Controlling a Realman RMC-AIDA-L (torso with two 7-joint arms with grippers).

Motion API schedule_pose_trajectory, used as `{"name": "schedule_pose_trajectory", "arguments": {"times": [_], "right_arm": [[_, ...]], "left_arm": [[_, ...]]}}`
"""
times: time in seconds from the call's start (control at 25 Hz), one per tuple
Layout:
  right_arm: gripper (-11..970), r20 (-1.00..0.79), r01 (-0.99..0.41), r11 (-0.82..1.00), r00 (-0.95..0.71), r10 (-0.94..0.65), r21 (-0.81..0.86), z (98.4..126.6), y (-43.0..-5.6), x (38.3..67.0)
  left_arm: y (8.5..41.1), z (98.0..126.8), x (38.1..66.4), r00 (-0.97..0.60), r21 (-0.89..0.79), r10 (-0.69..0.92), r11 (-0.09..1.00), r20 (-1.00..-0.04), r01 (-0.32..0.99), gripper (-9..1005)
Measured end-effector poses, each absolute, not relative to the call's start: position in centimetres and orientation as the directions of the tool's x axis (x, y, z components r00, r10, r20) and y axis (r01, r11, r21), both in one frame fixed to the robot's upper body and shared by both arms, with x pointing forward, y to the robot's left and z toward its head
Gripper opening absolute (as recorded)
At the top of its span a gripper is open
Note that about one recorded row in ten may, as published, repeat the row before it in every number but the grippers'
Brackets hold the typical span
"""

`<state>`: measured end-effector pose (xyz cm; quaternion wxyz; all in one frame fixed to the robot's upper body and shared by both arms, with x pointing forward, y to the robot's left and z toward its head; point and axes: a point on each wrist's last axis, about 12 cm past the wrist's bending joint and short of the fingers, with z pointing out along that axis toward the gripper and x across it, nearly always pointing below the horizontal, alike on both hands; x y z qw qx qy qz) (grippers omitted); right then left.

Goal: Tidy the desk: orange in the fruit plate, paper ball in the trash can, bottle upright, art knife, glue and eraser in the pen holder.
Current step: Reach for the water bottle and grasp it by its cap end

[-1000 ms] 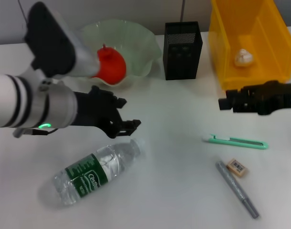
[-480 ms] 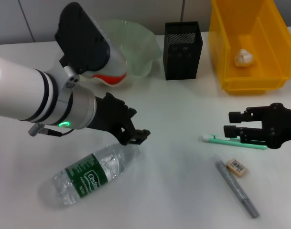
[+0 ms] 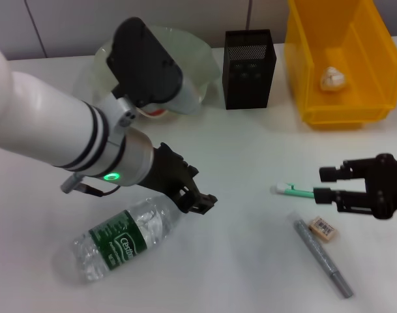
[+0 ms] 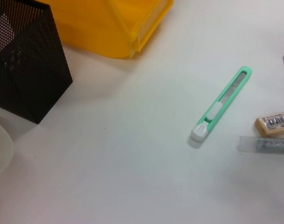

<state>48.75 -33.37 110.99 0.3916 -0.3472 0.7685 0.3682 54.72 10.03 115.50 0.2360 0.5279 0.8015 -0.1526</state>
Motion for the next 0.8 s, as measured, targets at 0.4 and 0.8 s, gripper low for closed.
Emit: {"name": "schedule_pose_trajectory", "arguments": {"times": [0.4,0.8], "right_arm": [[469,-0.853,-0.835,0.470,-0.446,-0.272,0.286,111.2,-34.3,48.0],[467,-0.871,-0.836,0.471,-0.429,-0.241,0.281,112.0,-34.7,48.2]], "left_arm": [[9.2,114.6,55.5,-0.330,0.078,0.794,0.425,-0.511,0.902,582],[9.5,113.6,56.0,-0.355,0.075,0.803,0.440,-0.478,0.895,580]]}}
